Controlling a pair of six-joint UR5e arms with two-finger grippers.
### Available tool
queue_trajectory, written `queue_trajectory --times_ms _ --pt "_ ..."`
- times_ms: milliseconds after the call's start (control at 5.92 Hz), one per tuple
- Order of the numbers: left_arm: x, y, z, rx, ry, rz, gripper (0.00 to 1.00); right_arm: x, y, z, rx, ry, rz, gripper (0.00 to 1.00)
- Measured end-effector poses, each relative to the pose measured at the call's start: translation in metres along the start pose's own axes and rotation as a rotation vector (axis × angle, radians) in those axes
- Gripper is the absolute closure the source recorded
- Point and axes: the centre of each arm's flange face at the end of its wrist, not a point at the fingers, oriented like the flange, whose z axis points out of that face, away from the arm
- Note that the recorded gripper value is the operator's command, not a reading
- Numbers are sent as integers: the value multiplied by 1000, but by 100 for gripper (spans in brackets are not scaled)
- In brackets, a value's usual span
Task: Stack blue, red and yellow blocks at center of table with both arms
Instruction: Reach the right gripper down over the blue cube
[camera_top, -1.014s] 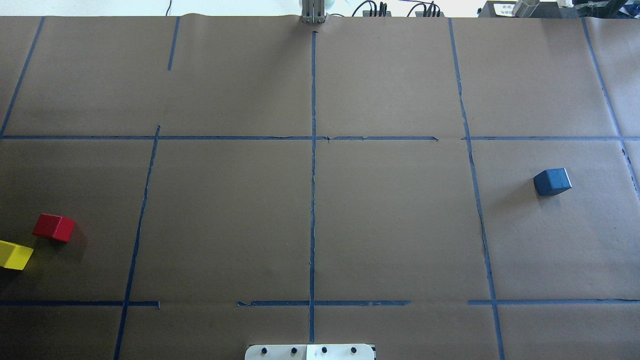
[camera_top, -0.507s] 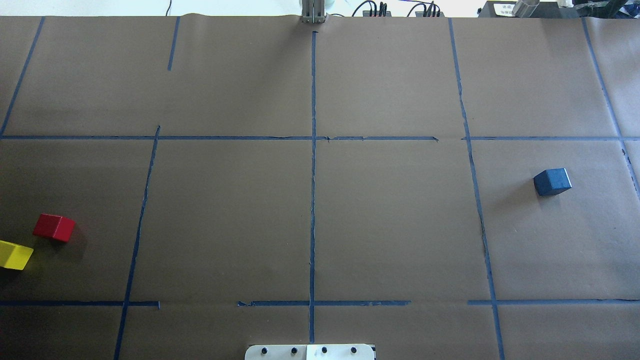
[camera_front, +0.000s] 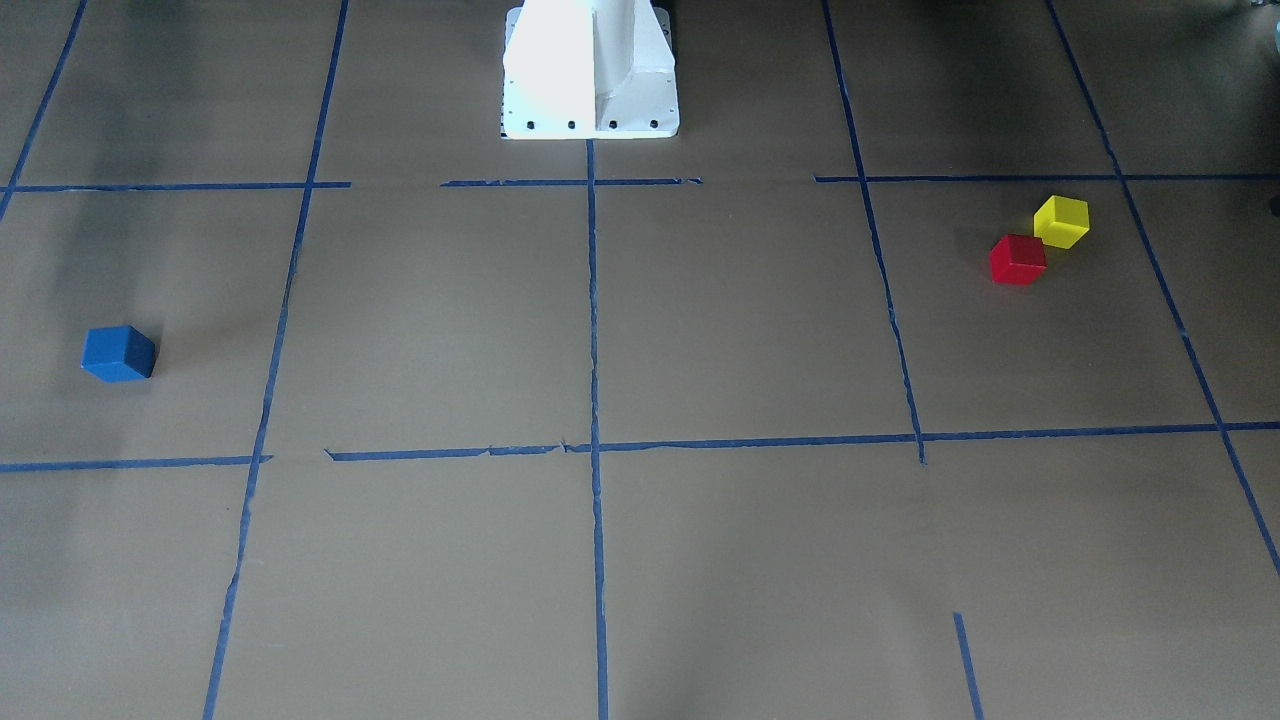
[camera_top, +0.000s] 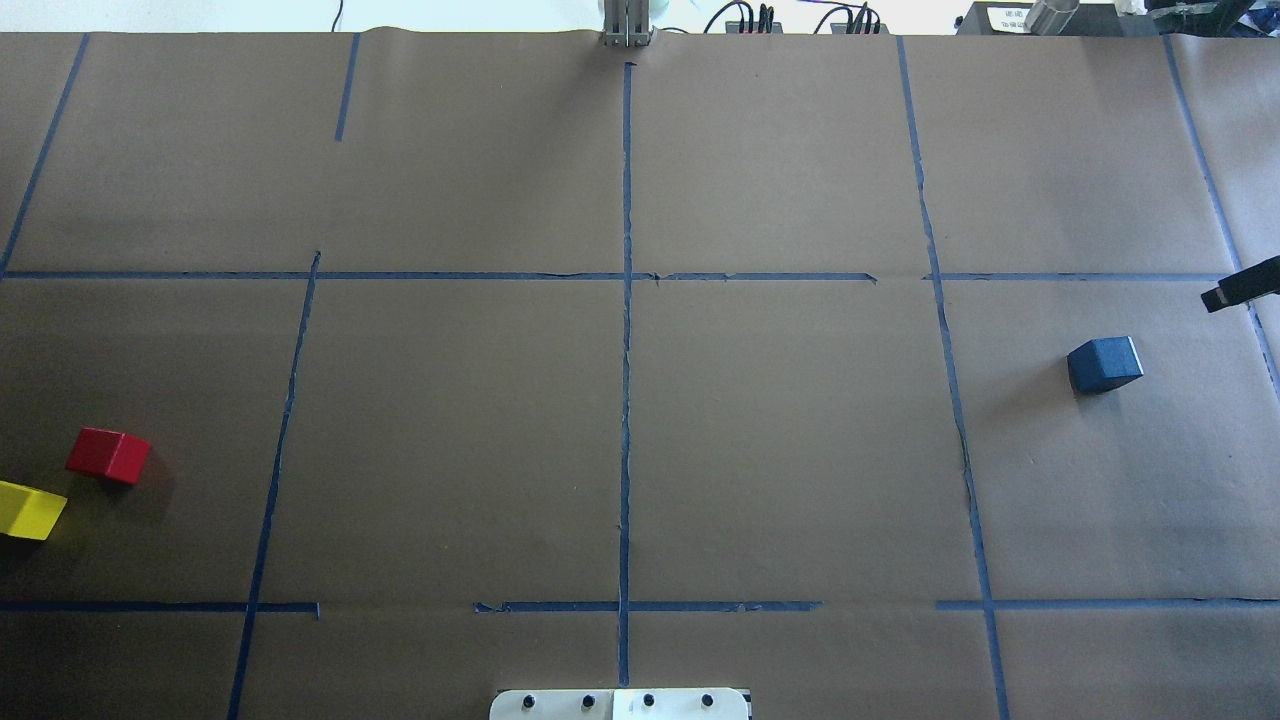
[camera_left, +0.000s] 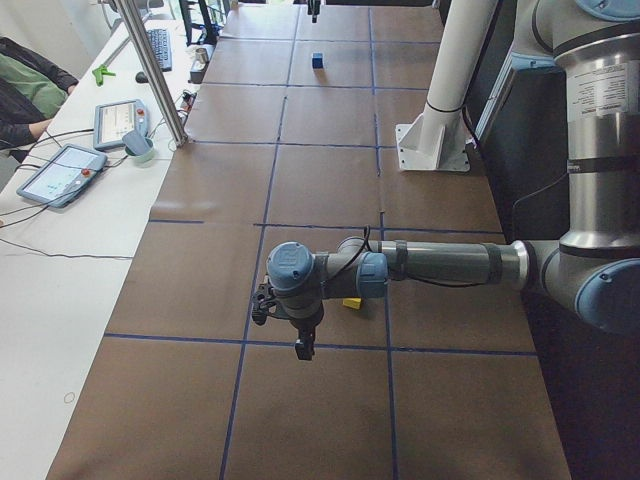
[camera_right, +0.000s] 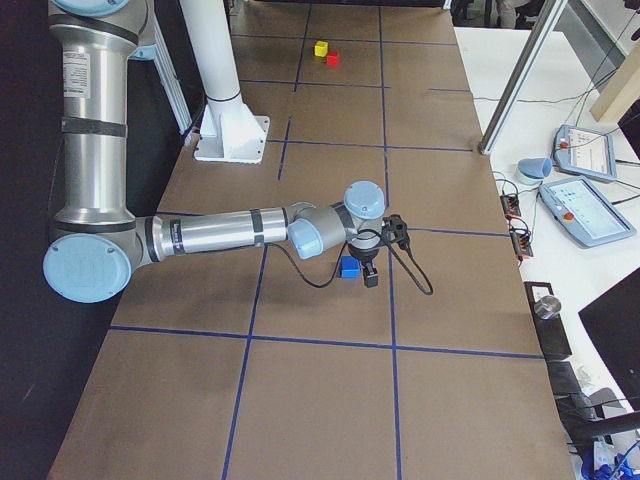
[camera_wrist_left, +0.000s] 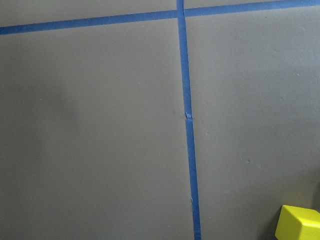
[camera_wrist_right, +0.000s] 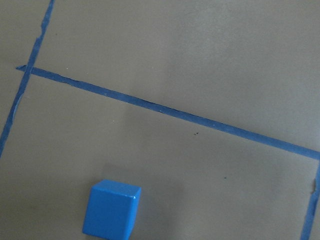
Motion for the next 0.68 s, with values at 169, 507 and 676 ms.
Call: queue_trajectory --times_ms 169,507,676 --pt "0 0 0 0 0 0 0 -25 -2 17 10 3 25 0" --pt "0 0 0 0 0 0 0 -61 0 47 29 4 78 0" --pt "0 0 0 0 0 0 0 -65 3 58 22 12 85 0"
